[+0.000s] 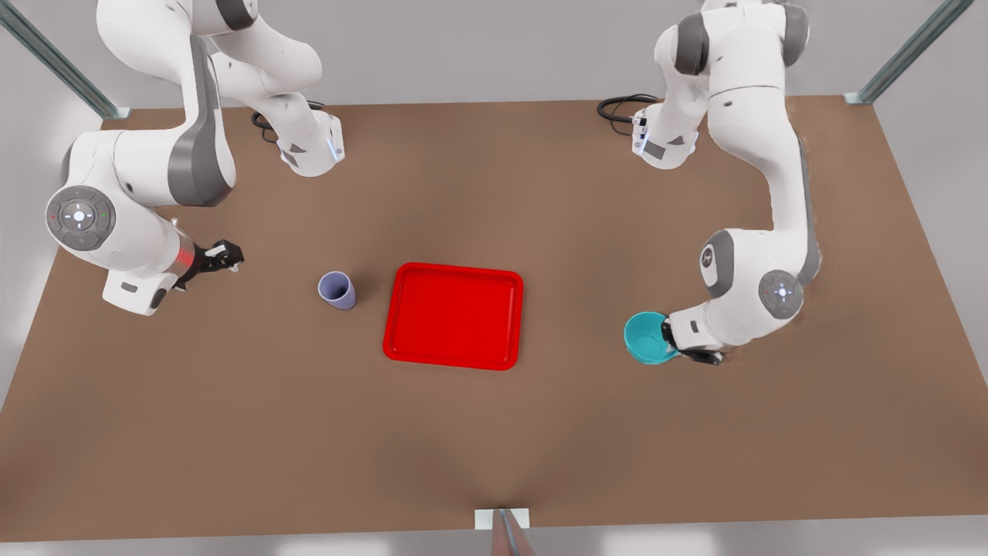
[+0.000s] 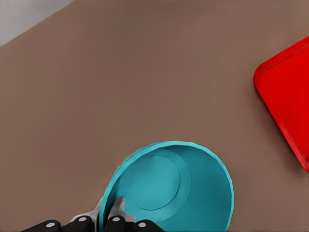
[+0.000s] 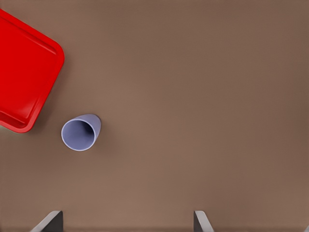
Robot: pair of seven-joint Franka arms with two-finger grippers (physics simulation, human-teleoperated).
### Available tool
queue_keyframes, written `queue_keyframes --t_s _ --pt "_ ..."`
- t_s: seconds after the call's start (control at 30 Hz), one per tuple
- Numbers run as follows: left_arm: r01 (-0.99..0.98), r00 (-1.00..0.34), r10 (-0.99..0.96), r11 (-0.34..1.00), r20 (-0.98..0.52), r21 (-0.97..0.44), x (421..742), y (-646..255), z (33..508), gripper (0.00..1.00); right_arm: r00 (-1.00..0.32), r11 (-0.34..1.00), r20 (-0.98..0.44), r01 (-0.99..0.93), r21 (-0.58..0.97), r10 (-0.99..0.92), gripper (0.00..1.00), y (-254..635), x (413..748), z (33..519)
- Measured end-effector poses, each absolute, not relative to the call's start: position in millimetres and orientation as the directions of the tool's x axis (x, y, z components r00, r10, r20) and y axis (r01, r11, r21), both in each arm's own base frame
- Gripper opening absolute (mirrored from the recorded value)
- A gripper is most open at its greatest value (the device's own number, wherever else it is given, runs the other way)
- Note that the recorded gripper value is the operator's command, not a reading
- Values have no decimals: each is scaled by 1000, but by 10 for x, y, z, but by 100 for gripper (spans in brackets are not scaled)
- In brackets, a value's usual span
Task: Place the bowl on the tray with the left arm and the cup on the tray with the right arm
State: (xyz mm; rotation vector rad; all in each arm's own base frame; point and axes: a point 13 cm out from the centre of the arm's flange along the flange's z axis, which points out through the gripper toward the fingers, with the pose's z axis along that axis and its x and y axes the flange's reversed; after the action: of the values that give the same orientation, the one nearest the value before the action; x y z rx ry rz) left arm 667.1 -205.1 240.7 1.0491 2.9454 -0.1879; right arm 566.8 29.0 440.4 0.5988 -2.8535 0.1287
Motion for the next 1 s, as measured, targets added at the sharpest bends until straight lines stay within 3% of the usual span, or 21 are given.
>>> queue_keyframes --t_s 0.1,0.2,0.47,0.5,0.53,0.57,0.67,0.7,0.73,0.8,0.83,0.9,1.0 --pt "643 -757 654 743 -6 -186 6328 -3540 2169 21 -892 913 234 -406 -40 -386 100 286 5668 4404" --pt "564 -808 588 786 24 -252 6054 -4357 2000 21 -892 913 235 -405 -39 -386 100 284 5667 4404" --pt "204 -953 251 946 167 -254 5775 -4860 1560 21 -891 913 237 -406 -39 -387 100 291 5669 4389" --pt "161 -961 208 957 184 -243 5768 -4856 1488 30 -891 913 237 -406 -39 -387 100 291 5670 4388" --pt "120 -966 168 965 197 -234 5760 -4857 1433 93 -891 913 238 -406 -39 -387 100 291 5670 4387" --pt "83 -969 132 970 208 -229 5754 -4860 1400 100 -891 913 237 -406 -38 -387 100 292 5670 4386" --pt "-12 -972 43 972 229 -235 5764 -4899 1419 100 -890 913 239 -407 -38 -387 100 298 5671 4379" --pt "-41 -978 7 973 209 -228 5897 -4779 1654 100 -890 912 239 -408 -37 -388 100 301 5671 4378" --pt "-96 -986 -61 971 158 -219 6244 -4324 2264 100 -890 912 239 -408 -37 -388 100 303 5671 4378" --pt "-267 -962 -272 947 -4 -177 6976 -2548 3885 100 -888 912 244 -409 -36 -389 100 311 5661 4355" --pt "-338 -937 -345 933 -46 -125 7038 -1774 4322 100 -882 908 252 -418 -33 -397 100 366 5650 4310" --pt "-376 -925 -378 925 -28 -62 6777 -926 4796 100 -853 890 291 -456 -12 -433 100 765 5627 4043" --pt "-322 -944 -315 945 96 -64 6111 -560 4959 100 -800 863 359 -504 34 -481 100 1732 5502 3404"
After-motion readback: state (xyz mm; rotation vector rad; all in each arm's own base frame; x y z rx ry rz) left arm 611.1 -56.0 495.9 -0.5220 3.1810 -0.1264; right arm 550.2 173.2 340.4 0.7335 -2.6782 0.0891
